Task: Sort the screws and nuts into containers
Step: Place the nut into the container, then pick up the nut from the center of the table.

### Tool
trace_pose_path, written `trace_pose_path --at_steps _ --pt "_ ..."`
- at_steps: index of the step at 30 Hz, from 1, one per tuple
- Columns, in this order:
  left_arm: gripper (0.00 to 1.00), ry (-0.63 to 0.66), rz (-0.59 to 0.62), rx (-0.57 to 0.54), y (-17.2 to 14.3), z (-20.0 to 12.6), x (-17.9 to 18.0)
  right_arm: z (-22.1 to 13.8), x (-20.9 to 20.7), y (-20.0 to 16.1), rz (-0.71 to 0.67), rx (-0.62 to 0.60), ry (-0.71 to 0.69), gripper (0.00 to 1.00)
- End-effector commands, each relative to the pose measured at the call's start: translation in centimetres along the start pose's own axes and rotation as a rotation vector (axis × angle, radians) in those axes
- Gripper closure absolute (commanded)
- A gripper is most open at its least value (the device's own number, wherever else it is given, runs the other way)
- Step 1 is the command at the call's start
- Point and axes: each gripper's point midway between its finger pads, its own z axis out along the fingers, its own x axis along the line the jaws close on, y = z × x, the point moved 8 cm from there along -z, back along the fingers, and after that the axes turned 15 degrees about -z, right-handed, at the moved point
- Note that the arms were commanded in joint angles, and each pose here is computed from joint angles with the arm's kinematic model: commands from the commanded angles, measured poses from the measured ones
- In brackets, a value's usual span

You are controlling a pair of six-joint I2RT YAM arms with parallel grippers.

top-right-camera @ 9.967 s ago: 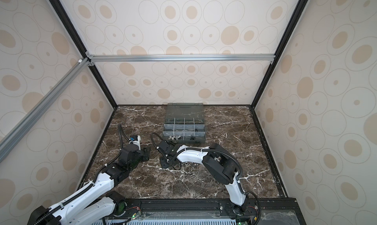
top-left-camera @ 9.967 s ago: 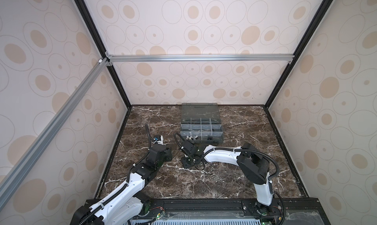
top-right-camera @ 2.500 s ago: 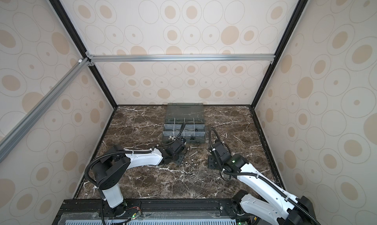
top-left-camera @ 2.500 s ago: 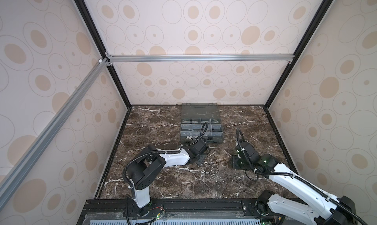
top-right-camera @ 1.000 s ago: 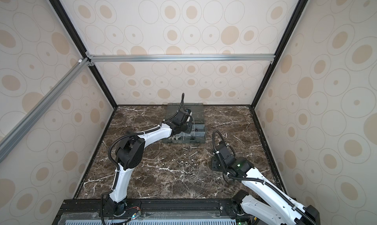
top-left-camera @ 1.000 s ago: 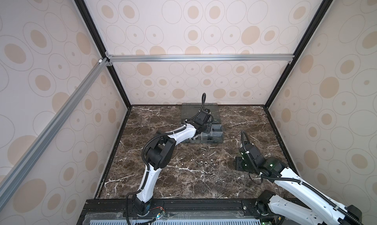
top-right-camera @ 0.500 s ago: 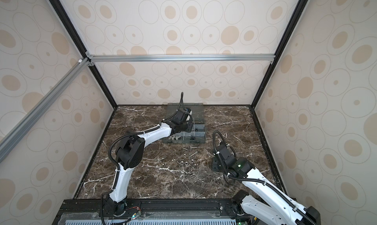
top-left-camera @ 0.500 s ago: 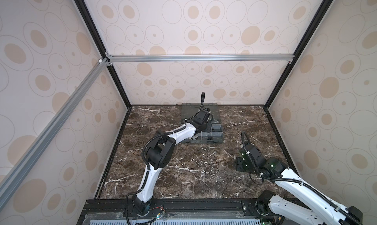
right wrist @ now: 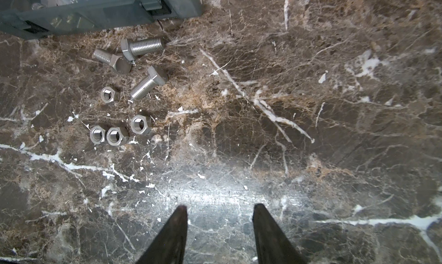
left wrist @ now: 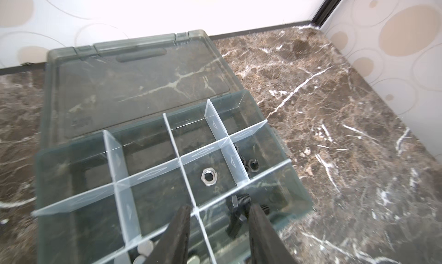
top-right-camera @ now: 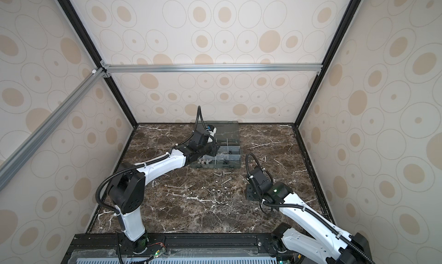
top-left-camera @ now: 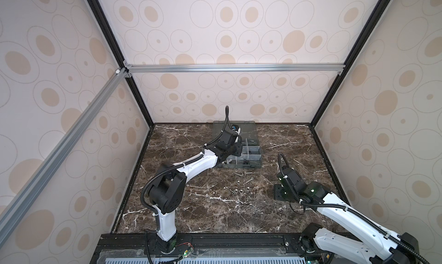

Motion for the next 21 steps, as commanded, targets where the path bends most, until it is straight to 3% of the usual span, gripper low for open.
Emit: trace_pose_path --at_steps 1,21 --pt "0.59 0.003 -0.023 -0.051 0.5 -2.2 0.5 -0.5 0.9 1.4 -0.022 -0.041 0.037 0.52" --pt "0.57 0.085 -0.122 -0.096 -4.9 -10.7 5.2 4.3 7.7 5.1 -0.199 0.049 0.104 0.52"
